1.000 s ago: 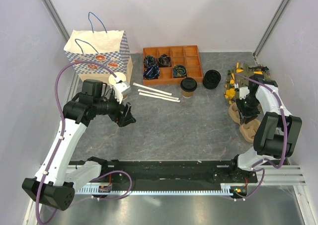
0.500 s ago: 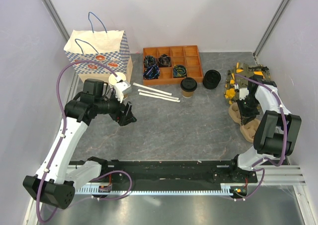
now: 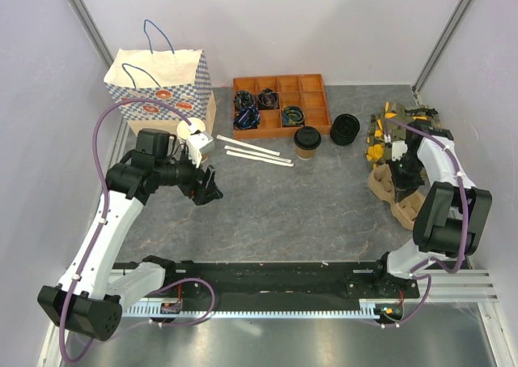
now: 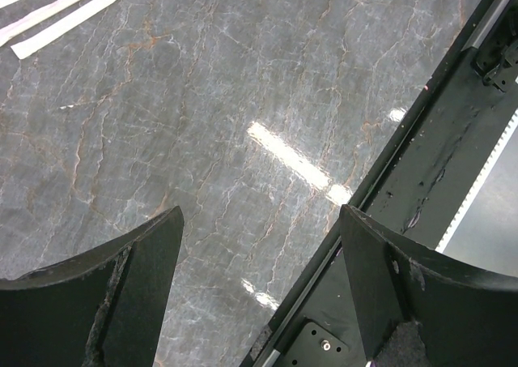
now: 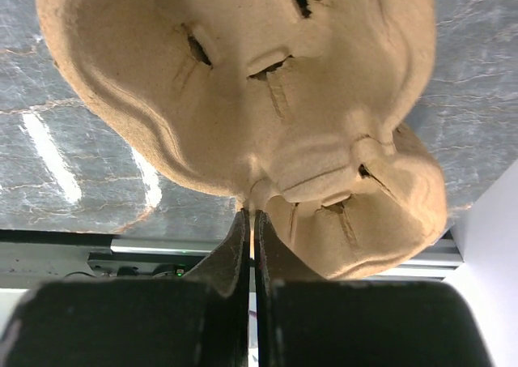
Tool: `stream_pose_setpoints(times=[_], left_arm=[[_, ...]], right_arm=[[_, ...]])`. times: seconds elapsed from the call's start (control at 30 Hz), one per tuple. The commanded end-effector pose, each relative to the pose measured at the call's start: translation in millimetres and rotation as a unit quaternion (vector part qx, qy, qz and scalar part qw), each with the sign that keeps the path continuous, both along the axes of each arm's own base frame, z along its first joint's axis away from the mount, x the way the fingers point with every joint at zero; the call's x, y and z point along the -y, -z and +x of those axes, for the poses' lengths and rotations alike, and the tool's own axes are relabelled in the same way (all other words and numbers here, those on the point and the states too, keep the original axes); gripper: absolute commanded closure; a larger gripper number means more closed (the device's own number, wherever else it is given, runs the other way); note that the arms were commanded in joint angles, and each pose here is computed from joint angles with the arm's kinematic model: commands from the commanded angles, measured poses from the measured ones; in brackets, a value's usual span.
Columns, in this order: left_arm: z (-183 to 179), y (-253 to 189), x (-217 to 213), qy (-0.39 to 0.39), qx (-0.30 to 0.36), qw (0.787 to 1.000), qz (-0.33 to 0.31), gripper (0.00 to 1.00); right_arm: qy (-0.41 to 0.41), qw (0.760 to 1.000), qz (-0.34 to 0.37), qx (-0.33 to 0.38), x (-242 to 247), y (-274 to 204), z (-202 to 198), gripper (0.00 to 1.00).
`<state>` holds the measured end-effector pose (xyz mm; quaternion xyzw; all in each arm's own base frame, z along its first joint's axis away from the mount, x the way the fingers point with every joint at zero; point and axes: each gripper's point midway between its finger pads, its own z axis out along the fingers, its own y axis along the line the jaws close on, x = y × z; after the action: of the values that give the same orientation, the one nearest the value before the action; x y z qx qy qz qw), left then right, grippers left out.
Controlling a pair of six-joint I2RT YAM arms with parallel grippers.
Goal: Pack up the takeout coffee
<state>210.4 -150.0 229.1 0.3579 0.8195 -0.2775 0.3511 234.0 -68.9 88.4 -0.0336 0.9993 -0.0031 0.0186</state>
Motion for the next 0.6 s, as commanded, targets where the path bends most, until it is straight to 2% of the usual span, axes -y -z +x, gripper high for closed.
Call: stream_pose_setpoints(times=[0.0,0.57], left_arm=[[3,-2,4,-0.001,-0.001,1.000,-0.017,0.15],[6,0,7,0.001,-0.003,1.000,-0.022,0.15]], right_arm=[[0.012,0.999,-0.022,0.046,6,-32,10,1.00],[0.007,0.994,-0.065,0.091,18,-61,13,1.00]])
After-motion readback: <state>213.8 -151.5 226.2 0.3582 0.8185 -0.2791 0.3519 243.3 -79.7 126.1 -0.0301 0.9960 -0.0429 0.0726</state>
